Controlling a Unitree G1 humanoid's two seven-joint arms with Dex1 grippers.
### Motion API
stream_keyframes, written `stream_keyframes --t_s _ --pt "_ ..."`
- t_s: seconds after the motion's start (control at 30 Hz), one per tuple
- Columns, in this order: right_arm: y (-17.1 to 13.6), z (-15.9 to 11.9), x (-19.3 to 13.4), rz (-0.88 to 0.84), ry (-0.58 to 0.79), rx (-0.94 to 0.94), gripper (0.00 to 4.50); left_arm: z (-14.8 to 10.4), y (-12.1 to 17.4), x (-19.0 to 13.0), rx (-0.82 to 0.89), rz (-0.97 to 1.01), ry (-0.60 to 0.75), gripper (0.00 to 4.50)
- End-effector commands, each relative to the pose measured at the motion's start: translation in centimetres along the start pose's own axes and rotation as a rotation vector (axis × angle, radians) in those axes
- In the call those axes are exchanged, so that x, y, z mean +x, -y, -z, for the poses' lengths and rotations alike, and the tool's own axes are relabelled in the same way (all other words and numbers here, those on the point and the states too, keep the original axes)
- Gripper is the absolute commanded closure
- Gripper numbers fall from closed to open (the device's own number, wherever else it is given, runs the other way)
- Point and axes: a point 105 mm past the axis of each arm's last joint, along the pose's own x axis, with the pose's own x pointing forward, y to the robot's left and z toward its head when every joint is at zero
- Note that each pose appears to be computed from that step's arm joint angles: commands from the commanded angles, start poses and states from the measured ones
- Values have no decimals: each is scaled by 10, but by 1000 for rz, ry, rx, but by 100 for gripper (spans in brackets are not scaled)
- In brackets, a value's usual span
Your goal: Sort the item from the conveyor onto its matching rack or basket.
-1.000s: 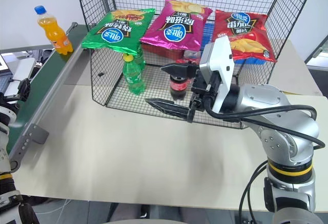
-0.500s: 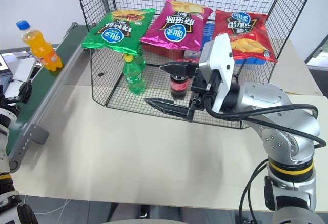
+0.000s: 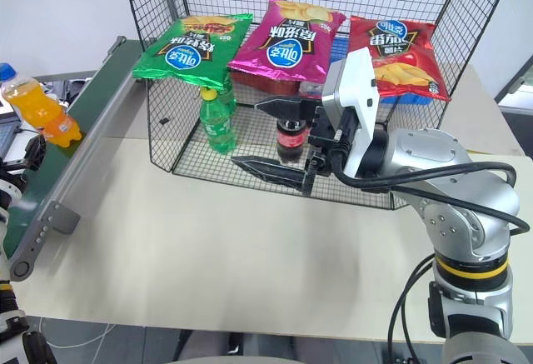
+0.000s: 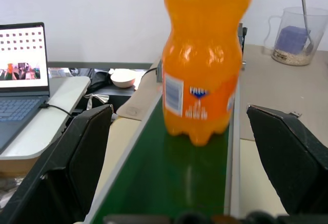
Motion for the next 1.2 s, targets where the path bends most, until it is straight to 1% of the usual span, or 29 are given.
stream_keyframes --t_s 0.03,0.2,0.33,0.43,0.47,0.5,0.57,0.6,0.77,0.8,0.87,0.93,1.03,1.1,1.2 --pt "-4 -14 1 -19 48 -46 0 -23 -5 1 29 -5 74 5" --pt "-4 -14 1 -20 48 -39 0 -29 -5 5 33 19 84 5" --pt "-3 -14 1 -19 50 -33 0 -41 -6 8 7 34 117 5" --pt "-3 -14 2 -20 52 -32 0 -41 -5 7 29 50 112 5" --pt "-3 -14 2 -20 52 -31 0 -40 -6 6 26 47 112 56" --pt "-3 -14 2 -19 53 -31 0 -39 -7 5 23 44 112 88" --pt "-3 -14 2 -18 53 -30 0 -38 -10 3 15 37 113 177" --pt "-2 -14 2 -18 53 -30 0 -37 -11 2 14 35 114 195" --pt "-1 -12 1 -10 50 -27 0 -42 -11 0 10 35 128 195" --pt "0 -10 0 -2 43 -23 0 -46 -6 0 6 58 132 195" --pt "2 6 -9 31 -3 2 0 -63 23 3 2 212 138 195" --pt "2 15 -15 50 -29 20 0 -72 45 1 -2 339 127 195" --pt "-5 27 -22 65 -54 44 0 -71 75 -11 9 541 65 195" --pt "-9 30 -23 73 -56 61 0 -69 89 -17 11 629 30 195" --pt "-17 37 -25 86 -66 78 0 -66 130 -35 31 846 -27 195"
